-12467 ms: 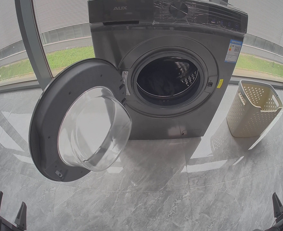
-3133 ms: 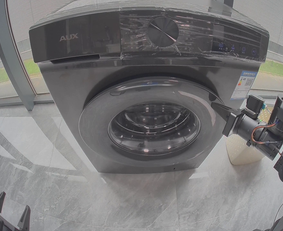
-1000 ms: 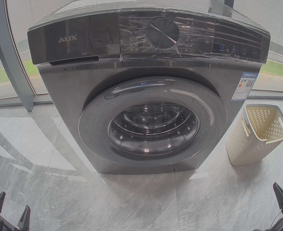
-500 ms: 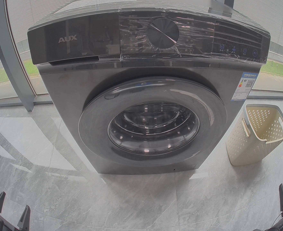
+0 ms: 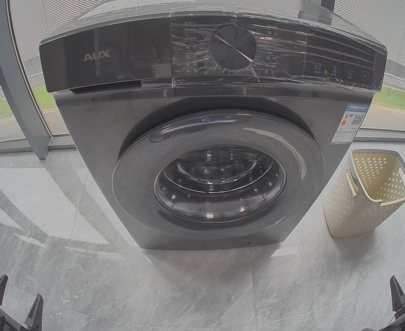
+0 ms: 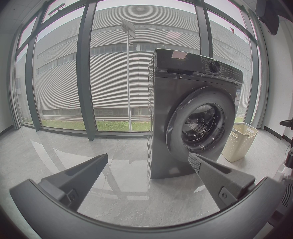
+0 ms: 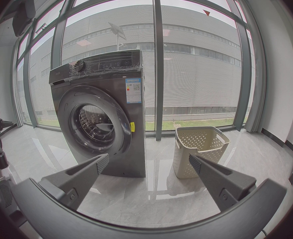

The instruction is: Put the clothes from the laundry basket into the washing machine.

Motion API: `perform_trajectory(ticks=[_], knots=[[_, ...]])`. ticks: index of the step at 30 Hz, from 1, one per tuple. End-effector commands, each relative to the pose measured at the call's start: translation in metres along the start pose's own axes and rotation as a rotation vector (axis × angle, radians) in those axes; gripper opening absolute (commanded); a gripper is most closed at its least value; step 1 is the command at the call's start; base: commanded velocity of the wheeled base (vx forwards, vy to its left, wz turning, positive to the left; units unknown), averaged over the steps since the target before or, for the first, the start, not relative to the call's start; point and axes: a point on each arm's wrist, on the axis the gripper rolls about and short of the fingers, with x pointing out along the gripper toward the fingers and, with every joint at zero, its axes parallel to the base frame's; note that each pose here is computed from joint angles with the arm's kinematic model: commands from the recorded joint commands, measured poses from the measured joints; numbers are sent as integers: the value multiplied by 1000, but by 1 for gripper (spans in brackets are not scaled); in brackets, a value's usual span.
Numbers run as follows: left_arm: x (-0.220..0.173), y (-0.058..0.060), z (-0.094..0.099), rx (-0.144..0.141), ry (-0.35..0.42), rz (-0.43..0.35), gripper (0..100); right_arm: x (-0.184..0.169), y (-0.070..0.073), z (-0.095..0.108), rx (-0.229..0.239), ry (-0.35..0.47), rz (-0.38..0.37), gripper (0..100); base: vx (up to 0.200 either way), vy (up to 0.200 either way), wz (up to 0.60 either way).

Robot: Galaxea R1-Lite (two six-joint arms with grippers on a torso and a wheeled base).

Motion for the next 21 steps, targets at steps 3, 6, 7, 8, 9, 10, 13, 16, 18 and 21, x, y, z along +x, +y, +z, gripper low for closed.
perform_trajectory(ticks=[3, 6, 7, 8, 9, 10, 13, 16, 18, 21], knots=[[0, 0, -5, -2, 1, 3, 100, 0, 0, -5, 7, 7, -10, 100, 0, 0, 0], [0, 0, -5, 0, 1, 3, 100, 0, 0, -5, 2, 6, -10, 100, 0, 0, 0], [0, 0, -5, 0, 1, 3, 100, 0, 0, -5, 2, 6, -6, 100, 0, 0, 0], [0, 0, -5, -2, 1, 3, 100, 0, 0, -5, 2, 6, -4, 100, 0, 0, 0], [0, 0, -5, -2, 1, 3, 100, 0, 0, -5, 2, 6, -4, 100, 0, 0, 0], [0, 0, -5, -2, 1, 3, 100, 0, 0, -5, 1, 6, -9, 100, 0, 0, 0], [0, 0, -5, 1, 1, 3, 100, 1, 0, -5, 1, 9, -7, 100, 0, 0, 0], [0, 0, -5, 3, 1, 3, 100, 0, 0, -5, 1, 6, -10, 100, 0, 0, 0], [0, 0, -5, 4, 1, 3, 100, 0, 0, -5, 1, 7, -10, 100, 0, 0, 0], [0, 0, -5, 1, 1, 3, 100, 0, 0, -5, 2, 7, -9, 100, 0, 0, 0]])
